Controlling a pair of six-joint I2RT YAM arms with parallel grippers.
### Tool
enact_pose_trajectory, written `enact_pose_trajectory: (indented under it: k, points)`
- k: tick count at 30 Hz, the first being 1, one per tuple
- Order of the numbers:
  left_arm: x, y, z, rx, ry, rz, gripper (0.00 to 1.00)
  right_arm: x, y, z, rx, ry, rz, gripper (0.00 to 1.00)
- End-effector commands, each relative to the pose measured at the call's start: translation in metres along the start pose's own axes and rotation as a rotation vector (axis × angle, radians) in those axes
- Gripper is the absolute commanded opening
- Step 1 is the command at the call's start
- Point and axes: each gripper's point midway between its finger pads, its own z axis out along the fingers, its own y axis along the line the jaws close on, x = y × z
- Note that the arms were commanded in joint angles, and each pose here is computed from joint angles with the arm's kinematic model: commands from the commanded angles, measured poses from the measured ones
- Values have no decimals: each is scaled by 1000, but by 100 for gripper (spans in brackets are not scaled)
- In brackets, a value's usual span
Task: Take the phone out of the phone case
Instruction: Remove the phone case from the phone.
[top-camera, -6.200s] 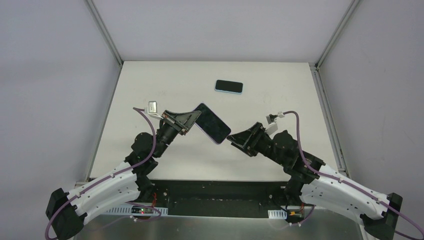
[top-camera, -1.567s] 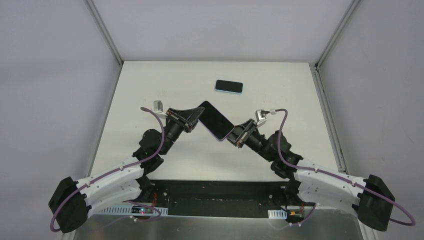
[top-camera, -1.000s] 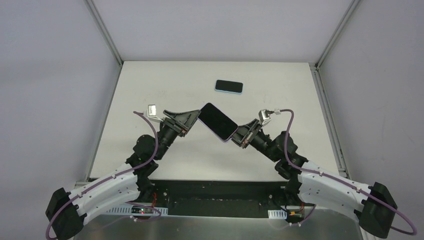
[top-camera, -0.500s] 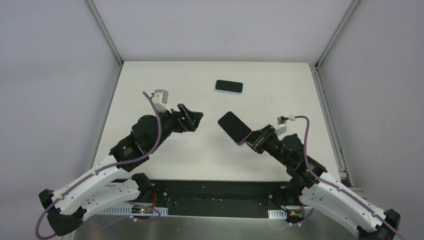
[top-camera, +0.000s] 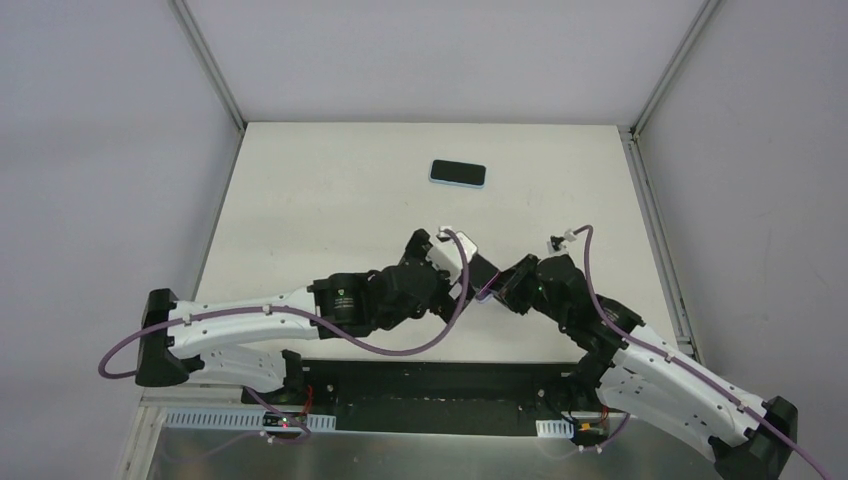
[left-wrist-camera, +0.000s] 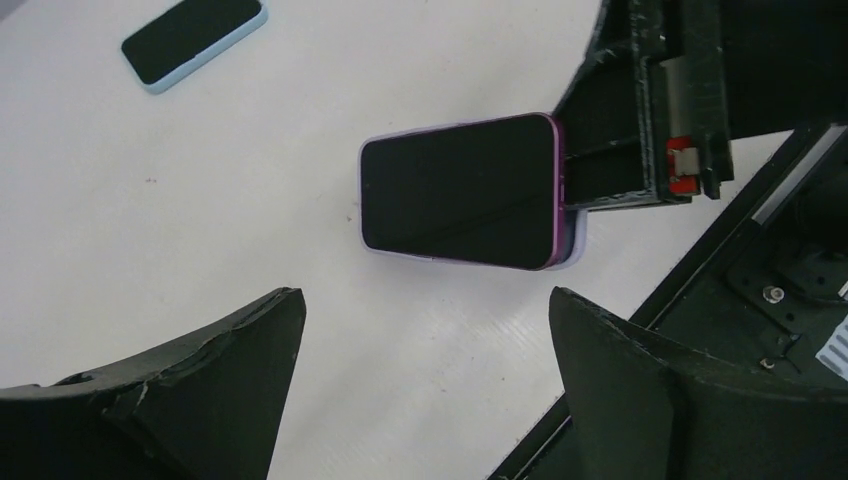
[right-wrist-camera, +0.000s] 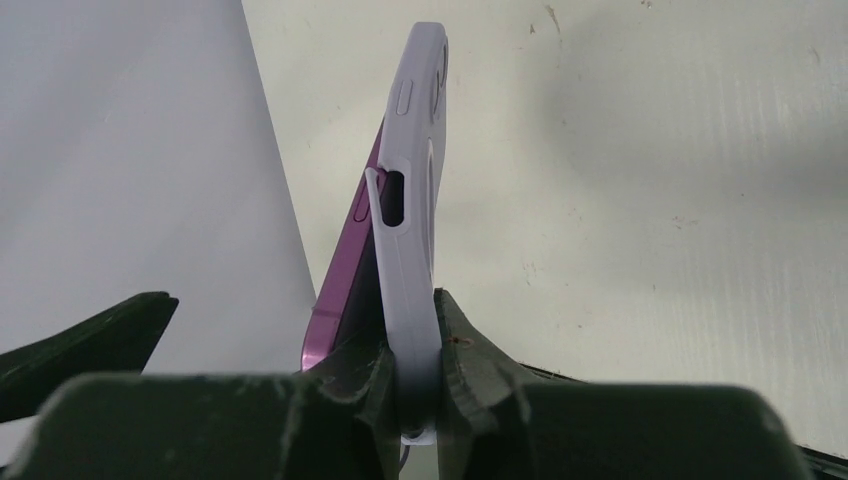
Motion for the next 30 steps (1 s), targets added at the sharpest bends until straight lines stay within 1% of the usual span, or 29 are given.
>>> enact_pose_trajectory:
  k: [1, 4, 9, 15, 23, 26, 29, 30]
  points:
    - [-19, 0, 1, -56, -33, 159, 92, -15, 45, -16, -103, -39, 46, 0]
    - [-14, -13, 7, -30, -14, 210, 89, -14, 42, -15, -92, -36, 57, 0]
    - [-9, -25, 24, -34, 20, 278, 85, -9, 45, -15, -101, -5, 77, 0]
    - [-12, -32, 33, -35, 27, 296, 76, -8, 44, -18, -107, -1, 79, 0]
    - [-10, -40, 37, -9, 36, 314, 73, -8, 44, -17, -106, 1, 79, 0]
    - [-8, -40, 41, -24, 45, 332, 67, -7, 47, -18, -112, 8, 81, 0]
    - [-5, -37, 48, -64, 60, 358, 55, -6, 49, -19, -117, 15, 81, 0]
    - [-4, -37, 51, -76, 66, 368, 53, -6, 50, -20, -120, 15, 81, 0]
